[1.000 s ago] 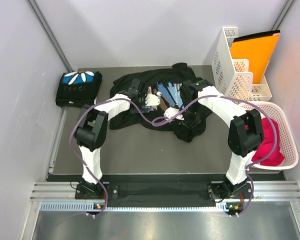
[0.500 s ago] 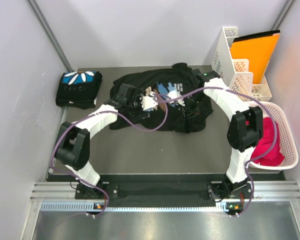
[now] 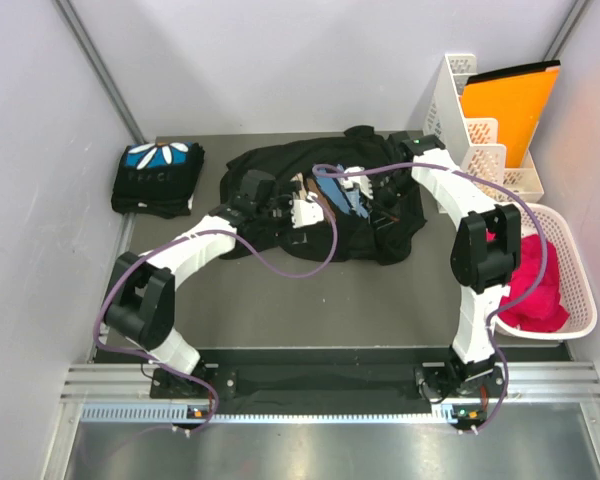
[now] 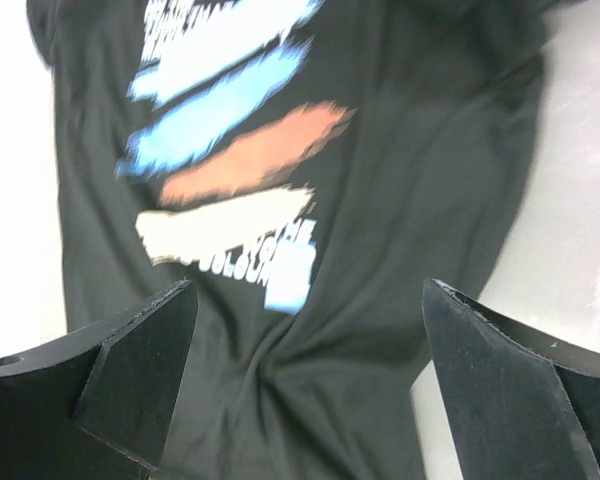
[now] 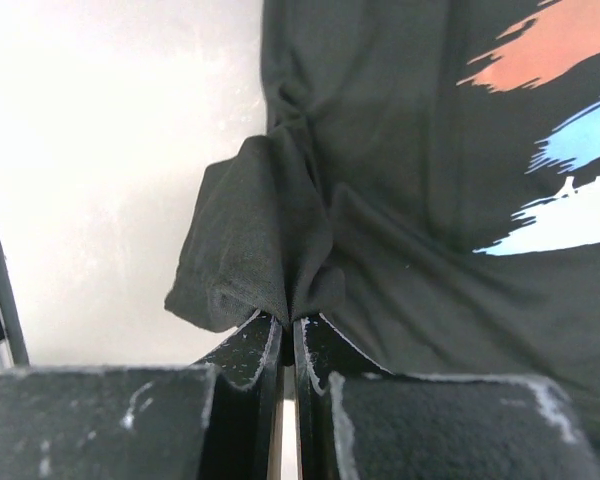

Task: Fold and stack the t-shirts
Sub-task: Flatten the tshirt out

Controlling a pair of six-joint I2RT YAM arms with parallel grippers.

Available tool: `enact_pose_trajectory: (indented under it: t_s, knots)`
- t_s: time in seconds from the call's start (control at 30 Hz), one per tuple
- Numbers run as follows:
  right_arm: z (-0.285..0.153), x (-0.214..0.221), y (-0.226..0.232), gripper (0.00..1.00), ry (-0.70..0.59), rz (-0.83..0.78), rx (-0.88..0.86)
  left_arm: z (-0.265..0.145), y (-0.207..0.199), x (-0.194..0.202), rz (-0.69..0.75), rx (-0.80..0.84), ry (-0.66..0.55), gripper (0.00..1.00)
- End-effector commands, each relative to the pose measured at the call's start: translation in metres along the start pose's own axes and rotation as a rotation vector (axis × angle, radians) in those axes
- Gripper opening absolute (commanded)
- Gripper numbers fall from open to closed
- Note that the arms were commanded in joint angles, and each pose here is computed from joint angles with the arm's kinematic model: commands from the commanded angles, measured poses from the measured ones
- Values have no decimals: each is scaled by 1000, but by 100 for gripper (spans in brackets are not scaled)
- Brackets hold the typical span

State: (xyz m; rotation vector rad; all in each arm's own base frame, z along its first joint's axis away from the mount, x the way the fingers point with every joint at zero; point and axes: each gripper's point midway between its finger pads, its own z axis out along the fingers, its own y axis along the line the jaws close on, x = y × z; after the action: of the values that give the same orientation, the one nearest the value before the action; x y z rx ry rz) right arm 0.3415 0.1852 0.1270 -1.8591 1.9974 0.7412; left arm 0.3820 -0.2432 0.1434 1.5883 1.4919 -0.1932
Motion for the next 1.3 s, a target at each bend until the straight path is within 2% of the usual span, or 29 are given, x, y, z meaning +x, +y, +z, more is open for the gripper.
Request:
enact_pose_trajectory:
  t_s: [0.0,0.33,0.5,0.87,1.07,1.27]
  knots:
    - [-6,-21,-15,0,-111,27,15,5,-8,-48,108,34,-172,98]
    - [-1,-19,-29,0,-125,47,21,44,-34,-105,226,112,-344,98]
    - [-5,-20,-43,0,-150,66,45,64,-55,-121,280,149,-376,98]
    - [-3,-17,-63,0,-206,133,94,74,-70,-138,317,153,-382,96]
    - [-2,-20,-68,0,-234,151,102,92,-63,-135,328,80,-361,93]
    - [-7,-27,-69,0,-252,145,114,115,-44,-131,279,-14,-329,88]
